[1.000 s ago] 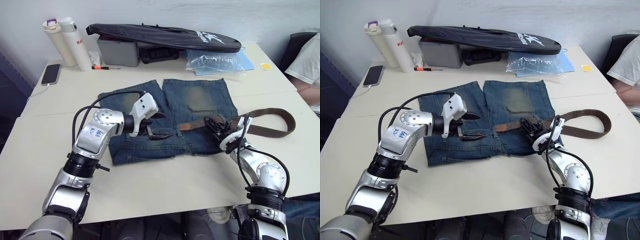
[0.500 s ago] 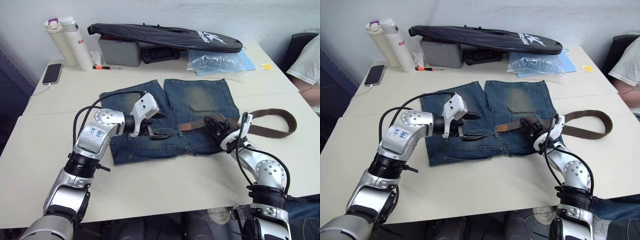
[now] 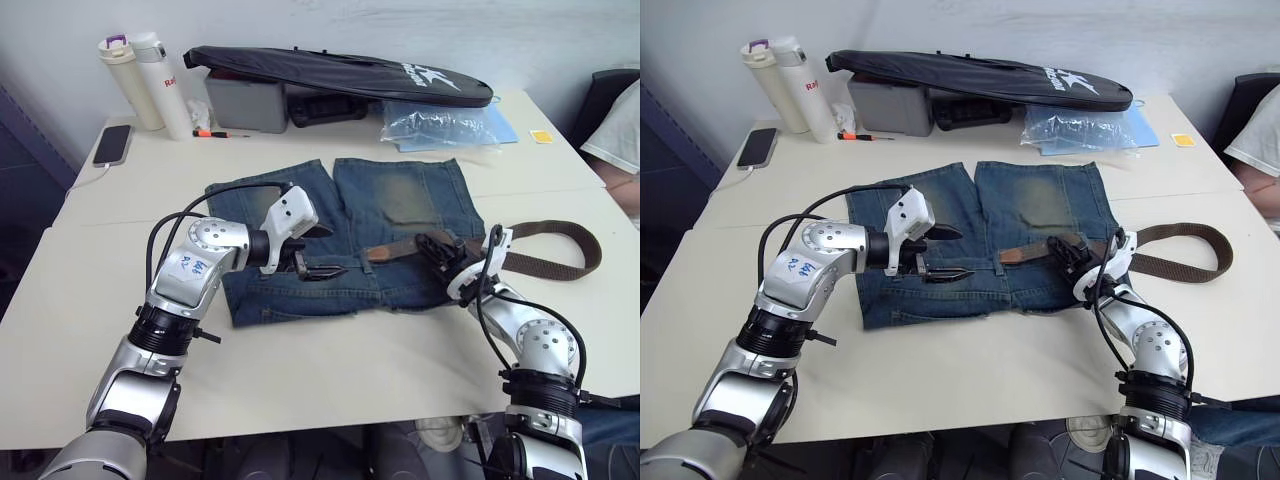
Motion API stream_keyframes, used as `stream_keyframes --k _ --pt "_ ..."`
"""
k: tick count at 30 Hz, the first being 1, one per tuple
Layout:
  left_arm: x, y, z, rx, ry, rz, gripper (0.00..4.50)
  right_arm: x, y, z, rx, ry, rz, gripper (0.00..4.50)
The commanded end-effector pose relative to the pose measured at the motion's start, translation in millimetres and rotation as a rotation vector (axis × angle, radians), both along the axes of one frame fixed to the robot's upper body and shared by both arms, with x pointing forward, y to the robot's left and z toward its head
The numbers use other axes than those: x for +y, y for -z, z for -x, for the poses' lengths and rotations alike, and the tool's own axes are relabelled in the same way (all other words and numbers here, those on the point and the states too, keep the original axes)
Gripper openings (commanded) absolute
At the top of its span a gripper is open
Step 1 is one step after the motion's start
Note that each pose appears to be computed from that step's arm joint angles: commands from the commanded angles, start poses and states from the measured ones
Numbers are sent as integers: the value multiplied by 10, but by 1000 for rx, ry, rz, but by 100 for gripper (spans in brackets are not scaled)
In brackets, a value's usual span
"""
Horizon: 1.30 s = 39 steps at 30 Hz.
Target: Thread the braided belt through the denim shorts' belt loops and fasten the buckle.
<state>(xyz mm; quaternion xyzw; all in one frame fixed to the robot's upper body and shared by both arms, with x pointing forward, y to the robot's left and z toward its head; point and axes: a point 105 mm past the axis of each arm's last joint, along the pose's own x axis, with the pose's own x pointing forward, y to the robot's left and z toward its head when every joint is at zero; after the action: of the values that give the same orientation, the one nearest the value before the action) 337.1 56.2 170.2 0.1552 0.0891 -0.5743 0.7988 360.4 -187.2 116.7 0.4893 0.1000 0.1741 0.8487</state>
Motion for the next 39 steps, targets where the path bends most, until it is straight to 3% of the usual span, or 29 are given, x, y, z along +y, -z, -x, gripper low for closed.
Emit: stream_keyframes --k 1,10,17,25,39 --pt "-43 -104 11 -40 24 6 450 -63 86 60 14 3 50 5" --pt "-54 -108 13 -40 33 4 450 287 130 316 -33 -224 169 5" --pt "-60 -110 13 -40 34 4 450 261 158 161 -41 -139 217 5" --pt "-45 -101 11 -39 26 1 450 490 68 64 -62 -106 193 5" --pt "-77 -93 13 -35 31 5 450 1242 173 250 24 -297 245 5"
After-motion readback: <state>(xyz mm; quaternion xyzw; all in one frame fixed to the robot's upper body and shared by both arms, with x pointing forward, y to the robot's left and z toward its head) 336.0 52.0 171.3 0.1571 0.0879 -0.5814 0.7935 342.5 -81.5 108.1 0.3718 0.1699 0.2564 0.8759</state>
